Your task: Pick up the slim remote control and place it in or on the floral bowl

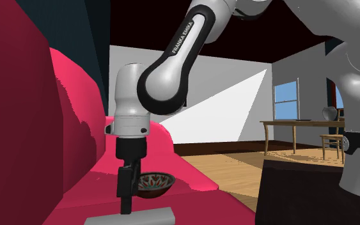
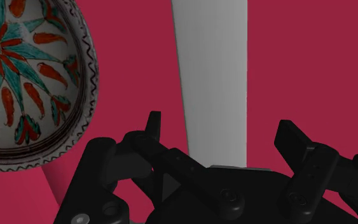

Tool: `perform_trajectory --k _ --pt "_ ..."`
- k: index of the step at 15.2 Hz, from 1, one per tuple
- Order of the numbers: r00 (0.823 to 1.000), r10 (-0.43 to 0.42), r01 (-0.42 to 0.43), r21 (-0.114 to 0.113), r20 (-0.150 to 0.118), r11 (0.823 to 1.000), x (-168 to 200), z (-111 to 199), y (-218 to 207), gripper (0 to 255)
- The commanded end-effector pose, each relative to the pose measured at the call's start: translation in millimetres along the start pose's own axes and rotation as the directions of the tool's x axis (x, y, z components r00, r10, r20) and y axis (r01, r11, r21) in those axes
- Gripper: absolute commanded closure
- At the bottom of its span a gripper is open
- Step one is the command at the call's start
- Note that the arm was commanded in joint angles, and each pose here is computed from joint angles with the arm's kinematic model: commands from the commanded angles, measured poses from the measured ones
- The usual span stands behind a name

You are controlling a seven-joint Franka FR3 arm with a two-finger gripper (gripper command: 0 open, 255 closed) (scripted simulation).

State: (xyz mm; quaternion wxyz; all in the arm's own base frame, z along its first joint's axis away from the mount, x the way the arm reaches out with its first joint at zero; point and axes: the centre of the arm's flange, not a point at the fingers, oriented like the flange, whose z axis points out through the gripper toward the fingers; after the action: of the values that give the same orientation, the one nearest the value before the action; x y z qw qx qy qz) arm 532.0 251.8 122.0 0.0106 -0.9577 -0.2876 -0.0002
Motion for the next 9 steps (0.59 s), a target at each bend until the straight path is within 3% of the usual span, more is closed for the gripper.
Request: perform_trajectory --k 1,6,9 --pt "1.0 -0.004 0.004 0.0 -0.001 1.0 1.3 13.1 -2.2 0" --pt "1.0 -0.004 0.004 0.0 -0.001 1.0 1.3 42.6 -2.2 0" --pt "1.0 -0.004 0.004 0.0 -0.001 1.0 1.3 42.6 -2.2 0"
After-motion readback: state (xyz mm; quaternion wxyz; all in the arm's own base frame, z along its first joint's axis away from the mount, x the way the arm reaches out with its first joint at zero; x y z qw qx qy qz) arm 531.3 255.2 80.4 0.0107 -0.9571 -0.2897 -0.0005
